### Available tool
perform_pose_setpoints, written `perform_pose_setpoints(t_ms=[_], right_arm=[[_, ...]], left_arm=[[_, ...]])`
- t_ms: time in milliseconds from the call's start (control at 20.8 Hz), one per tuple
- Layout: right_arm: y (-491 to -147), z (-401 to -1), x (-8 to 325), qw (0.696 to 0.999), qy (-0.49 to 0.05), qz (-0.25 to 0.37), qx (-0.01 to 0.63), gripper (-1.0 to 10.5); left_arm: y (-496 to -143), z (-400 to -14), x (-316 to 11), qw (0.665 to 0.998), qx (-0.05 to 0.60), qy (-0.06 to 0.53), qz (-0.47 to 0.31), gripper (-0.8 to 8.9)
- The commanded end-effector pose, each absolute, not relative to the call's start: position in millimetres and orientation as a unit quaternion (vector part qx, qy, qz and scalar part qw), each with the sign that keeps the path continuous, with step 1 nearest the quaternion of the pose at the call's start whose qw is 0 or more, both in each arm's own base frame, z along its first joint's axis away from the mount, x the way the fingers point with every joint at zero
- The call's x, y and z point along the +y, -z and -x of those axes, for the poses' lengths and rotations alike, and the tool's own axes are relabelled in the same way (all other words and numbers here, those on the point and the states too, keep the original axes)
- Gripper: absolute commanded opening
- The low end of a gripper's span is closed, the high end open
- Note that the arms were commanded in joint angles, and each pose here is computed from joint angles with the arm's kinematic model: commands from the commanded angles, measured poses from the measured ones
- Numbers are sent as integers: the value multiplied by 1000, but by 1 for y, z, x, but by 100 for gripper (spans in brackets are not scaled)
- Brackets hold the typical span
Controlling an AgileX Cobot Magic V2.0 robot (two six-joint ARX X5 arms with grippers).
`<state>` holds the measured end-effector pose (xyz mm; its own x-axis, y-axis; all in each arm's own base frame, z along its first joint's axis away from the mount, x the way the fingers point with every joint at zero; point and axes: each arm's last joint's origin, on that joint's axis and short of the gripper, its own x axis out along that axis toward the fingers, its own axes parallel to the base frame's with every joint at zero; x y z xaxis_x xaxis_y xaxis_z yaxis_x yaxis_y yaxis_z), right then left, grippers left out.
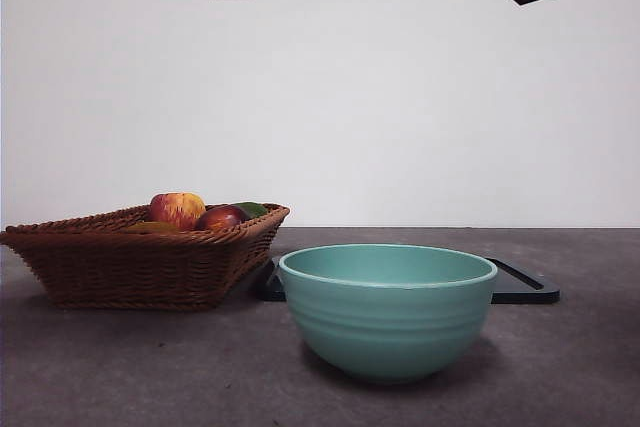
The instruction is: Pick up the wifruite, put it on the bowl, pick up the plate, put it on desk
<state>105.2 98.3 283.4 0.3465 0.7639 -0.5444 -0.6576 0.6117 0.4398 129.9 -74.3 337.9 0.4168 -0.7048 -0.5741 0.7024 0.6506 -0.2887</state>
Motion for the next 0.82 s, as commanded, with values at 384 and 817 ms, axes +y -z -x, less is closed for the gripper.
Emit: perform_pose_setpoints(t_ms=[384, 817], right_arm=[[-286, -105, 100, 817, -441, -70, 365, 6], [-286, -105, 100, 817, -441, -70, 365, 6]], left_arm=[[-397, -87, -19, 978, -41, 187, -78, 7], [-324, -80, -3, 993, -81, 34, -75, 7]])
